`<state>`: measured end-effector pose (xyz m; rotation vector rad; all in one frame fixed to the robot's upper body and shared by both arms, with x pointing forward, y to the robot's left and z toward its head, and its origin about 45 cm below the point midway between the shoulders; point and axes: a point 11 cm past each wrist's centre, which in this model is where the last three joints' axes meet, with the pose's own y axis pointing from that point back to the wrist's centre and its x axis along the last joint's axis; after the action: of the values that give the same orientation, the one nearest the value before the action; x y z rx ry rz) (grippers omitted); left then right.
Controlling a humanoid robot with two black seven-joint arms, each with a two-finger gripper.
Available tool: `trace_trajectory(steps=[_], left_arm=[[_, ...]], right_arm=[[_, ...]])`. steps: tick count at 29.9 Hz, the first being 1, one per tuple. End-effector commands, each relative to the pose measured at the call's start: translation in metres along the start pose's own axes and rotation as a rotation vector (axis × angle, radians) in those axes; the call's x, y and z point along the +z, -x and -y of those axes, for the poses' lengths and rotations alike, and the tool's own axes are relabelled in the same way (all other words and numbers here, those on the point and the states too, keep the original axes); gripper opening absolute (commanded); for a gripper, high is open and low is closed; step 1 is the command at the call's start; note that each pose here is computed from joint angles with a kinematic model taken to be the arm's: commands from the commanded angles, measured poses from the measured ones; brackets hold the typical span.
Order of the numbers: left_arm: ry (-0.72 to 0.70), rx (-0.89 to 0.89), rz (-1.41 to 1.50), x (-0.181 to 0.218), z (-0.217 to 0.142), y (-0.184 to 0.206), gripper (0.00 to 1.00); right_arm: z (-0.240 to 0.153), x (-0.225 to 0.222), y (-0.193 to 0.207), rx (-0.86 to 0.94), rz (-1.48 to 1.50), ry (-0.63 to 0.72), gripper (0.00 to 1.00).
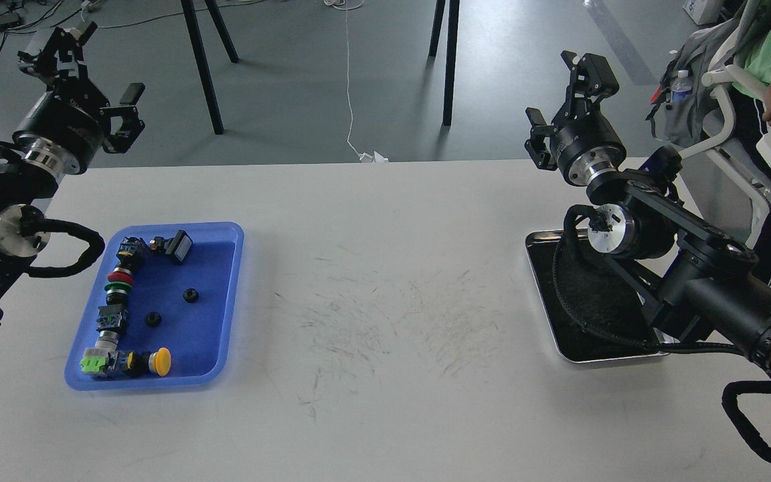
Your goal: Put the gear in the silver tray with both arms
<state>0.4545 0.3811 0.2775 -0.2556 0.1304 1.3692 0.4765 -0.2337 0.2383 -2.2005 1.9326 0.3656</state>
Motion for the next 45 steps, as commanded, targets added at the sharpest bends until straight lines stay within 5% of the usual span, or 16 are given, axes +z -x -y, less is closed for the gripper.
trace_trajectory(steps=[1,13,45], left_arm=[[0.018,-0.027,0.04,0.002,0.0,0.003,0.99],[0.052,-0.128,-0.061,0.015,-0.006,0.0,0.99],[-0.083,-0.098,0.038,-0.028,-0.01,0.01,0.99]], right_arm=[[0.0,0.0,0.0,0.0,0.001,0.0,0.99],[0.0,0.0,0.001,-0.001,0.001,0.001,0.99],[-0.001,0.004,-0.003,0.013,-0.004,0.012,0.99]])
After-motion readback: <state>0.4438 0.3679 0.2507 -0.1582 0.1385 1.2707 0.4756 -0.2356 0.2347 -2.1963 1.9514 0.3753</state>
